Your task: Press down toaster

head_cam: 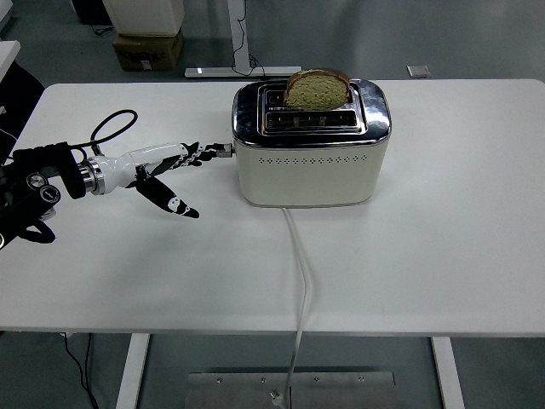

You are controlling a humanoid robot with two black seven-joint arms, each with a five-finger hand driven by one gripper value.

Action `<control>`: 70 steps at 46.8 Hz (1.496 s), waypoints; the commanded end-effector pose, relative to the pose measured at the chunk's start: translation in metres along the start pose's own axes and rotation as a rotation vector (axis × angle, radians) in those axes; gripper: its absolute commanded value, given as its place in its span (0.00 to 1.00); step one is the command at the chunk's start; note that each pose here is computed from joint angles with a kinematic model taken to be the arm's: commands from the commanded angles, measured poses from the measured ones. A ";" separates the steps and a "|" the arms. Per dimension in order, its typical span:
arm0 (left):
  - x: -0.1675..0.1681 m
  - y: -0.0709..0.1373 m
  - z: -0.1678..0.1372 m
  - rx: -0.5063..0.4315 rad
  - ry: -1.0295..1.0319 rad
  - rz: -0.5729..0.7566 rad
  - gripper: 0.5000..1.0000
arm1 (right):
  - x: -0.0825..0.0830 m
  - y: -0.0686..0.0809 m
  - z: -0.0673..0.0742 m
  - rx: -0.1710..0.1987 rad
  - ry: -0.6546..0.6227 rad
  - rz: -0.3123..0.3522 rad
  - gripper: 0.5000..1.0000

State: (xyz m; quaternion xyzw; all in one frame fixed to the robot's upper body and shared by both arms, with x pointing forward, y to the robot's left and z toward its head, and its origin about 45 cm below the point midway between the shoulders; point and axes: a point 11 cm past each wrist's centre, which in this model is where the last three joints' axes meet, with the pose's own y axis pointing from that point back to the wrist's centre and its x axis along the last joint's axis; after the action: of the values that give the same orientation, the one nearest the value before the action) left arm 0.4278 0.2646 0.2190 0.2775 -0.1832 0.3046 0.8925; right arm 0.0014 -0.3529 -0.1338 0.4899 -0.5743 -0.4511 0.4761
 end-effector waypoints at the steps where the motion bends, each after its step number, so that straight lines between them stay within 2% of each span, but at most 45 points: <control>1: -0.002 -0.001 -0.001 0.003 0.002 -0.002 1.00 | 0.000 0.000 0.000 0.000 0.001 0.000 1.00; 70: -0.022 -0.009 -0.019 0.023 0.054 0.000 1.00 | 0.000 0.000 0.000 0.000 0.000 0.000 1.00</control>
State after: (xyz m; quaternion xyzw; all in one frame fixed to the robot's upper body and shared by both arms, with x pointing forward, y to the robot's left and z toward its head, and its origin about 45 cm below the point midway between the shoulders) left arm 0.4199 0.2612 0.1909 0.2796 -0.1570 0.3142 0.8936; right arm 0.0013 -0.3529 -0.1338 0.4898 -0.5744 -0.4513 0.4759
